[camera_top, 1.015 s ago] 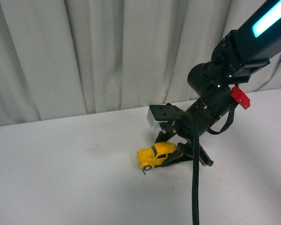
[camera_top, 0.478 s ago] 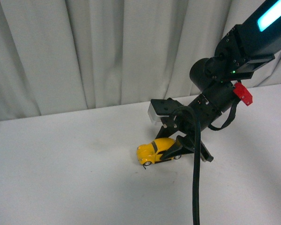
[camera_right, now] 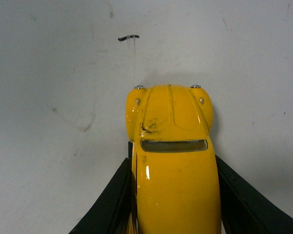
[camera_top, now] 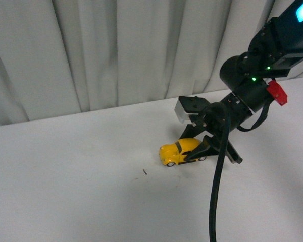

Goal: Wind up and store yellow beetle toy

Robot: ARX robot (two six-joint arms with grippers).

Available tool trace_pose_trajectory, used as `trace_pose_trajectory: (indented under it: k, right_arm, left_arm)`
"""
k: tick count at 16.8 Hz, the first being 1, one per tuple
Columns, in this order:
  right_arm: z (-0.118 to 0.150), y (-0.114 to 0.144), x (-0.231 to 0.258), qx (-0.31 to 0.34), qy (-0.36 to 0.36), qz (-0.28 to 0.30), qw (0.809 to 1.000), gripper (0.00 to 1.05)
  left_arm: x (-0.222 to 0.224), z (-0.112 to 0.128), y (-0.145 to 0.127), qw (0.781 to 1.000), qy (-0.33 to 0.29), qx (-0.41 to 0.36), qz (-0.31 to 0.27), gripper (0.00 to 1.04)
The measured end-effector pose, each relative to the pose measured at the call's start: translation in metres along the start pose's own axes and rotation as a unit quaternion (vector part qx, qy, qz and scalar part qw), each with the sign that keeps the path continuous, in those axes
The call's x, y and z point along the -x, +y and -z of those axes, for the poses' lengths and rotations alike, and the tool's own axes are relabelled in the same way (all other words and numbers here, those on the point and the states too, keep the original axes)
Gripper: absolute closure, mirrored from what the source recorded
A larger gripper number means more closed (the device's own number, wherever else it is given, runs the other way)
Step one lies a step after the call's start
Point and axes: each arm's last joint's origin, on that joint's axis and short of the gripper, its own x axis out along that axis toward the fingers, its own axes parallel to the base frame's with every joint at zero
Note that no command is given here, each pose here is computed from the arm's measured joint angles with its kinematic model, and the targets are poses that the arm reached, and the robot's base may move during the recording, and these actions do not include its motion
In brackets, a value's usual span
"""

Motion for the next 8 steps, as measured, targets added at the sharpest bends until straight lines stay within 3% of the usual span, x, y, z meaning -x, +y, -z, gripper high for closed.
trace_pose_trajectory:
  k: [8]
  right_arm:
    - [0.032,0.022,0.024,-0.024,0.003,0.017,1.0,0.63]
  left_arm:
    - [0.0,0.0,0.0,1.0,0.0,0.0,0.0,0.07]
